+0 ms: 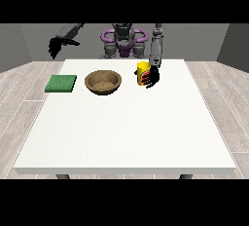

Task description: Pick the cup and pour the ball into the bowl, then pick the bowl and place it on the pad

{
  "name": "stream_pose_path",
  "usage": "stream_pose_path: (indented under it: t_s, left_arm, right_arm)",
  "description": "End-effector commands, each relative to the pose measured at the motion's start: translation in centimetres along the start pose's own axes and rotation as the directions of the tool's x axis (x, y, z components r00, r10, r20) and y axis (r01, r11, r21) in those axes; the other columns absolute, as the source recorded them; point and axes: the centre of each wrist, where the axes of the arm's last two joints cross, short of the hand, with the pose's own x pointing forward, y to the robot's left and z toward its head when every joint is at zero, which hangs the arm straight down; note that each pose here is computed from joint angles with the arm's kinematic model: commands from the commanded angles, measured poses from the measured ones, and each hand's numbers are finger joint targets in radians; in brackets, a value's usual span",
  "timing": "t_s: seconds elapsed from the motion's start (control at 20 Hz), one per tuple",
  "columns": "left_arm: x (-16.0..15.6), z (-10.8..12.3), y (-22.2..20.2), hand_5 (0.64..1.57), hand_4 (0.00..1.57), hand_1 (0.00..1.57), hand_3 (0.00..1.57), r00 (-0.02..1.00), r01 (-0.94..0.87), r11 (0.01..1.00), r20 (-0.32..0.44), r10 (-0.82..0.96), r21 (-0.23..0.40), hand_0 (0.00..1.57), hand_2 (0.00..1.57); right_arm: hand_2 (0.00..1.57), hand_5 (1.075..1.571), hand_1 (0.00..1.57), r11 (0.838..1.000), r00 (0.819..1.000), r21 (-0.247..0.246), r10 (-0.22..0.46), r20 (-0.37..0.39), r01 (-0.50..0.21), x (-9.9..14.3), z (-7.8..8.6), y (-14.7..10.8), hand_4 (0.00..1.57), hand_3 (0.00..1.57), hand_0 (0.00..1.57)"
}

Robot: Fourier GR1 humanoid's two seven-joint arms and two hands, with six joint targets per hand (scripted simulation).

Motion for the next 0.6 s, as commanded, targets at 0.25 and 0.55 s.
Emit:
stream_pose_path:
  t_s: [0.25, 0.55]
  left_arm:
    - [0.0, 1.5, -1.7, 1.256, 1.50, 1.32, 1.57, 0.986, 0.129, 0.990, -0.100, -0.134, -0.054, 1.32, 1.57]
    - [0.6, -4.6, 6.3, 1.321, 1.57, 1.44, 1.57, 0.847, 0.498, 0.842, -0.091, -0.524, -0.210, 1.44, 1.57]
  right_arm:
    - [0.00, 1.570, 0.00, 1.000, 0.996, -0.029, 0.003, -0.090, -0.005, -0.3, 1.5, -3.4, 0.00, 0.00, 0.00]
    - [0.00, 1.569, 0.00, 0.997, 0.961, -0.083, -0.025, -0.275, 0.002, -2.8, 3.3, -3.2, 0.00, 0.00, 0.00]
